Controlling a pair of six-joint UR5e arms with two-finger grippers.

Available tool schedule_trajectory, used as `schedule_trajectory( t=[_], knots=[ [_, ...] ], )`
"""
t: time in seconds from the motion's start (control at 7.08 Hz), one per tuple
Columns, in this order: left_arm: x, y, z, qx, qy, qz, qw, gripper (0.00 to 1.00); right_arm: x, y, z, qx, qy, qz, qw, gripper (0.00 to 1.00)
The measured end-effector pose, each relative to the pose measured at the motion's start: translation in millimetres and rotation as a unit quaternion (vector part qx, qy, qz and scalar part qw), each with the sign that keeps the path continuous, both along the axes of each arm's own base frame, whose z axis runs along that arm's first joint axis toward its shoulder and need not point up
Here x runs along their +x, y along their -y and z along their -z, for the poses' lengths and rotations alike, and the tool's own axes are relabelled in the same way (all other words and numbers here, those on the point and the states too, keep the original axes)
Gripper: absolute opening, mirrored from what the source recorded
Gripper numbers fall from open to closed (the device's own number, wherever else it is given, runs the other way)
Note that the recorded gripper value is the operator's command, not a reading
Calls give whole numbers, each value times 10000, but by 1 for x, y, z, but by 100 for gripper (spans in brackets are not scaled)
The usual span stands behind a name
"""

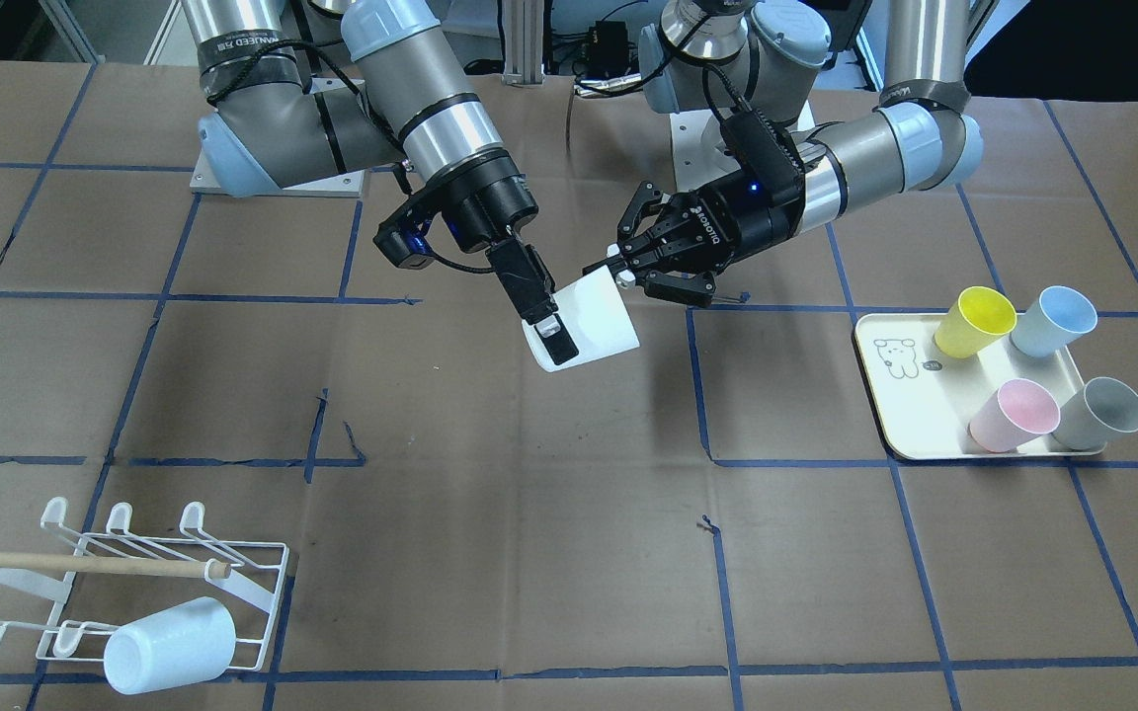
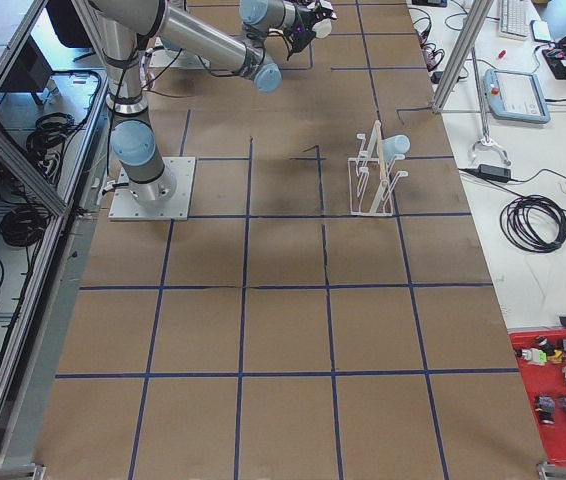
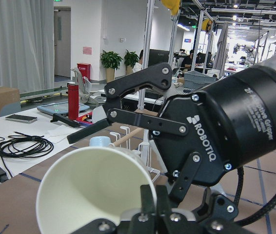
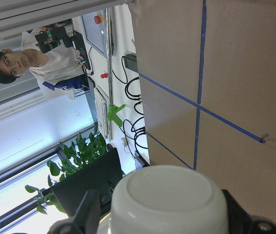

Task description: Transfer IKEA cup to right arm and place on rack

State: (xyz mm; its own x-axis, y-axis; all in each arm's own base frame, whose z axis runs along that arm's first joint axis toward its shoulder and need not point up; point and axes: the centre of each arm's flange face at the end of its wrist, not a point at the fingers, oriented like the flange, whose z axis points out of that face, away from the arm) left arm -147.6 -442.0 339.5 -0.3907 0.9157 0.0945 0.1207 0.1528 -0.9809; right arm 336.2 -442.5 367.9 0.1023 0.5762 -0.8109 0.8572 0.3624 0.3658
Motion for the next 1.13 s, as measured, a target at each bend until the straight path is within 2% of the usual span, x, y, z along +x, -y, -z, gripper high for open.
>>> schedule_trajectory(
  t=[0.14,0.28,0.85,1.13],
  knots=[
    [0,0,0,2,-3,2,10000,12,0,0,0,-13,0,-6,10000,46],
    [0,0,0,1,-3,2,10000,25,-1,0,0,-22,4,-12,10000,43],
    [2,9,-8,-83,4,-2,10000,97,0,-1,0,-35,8,-29,10000,32],
    [4,10,-9,70,-83,-32,9999,99,0,-1,0,-39,8,-35,10000,23]
  ],
)
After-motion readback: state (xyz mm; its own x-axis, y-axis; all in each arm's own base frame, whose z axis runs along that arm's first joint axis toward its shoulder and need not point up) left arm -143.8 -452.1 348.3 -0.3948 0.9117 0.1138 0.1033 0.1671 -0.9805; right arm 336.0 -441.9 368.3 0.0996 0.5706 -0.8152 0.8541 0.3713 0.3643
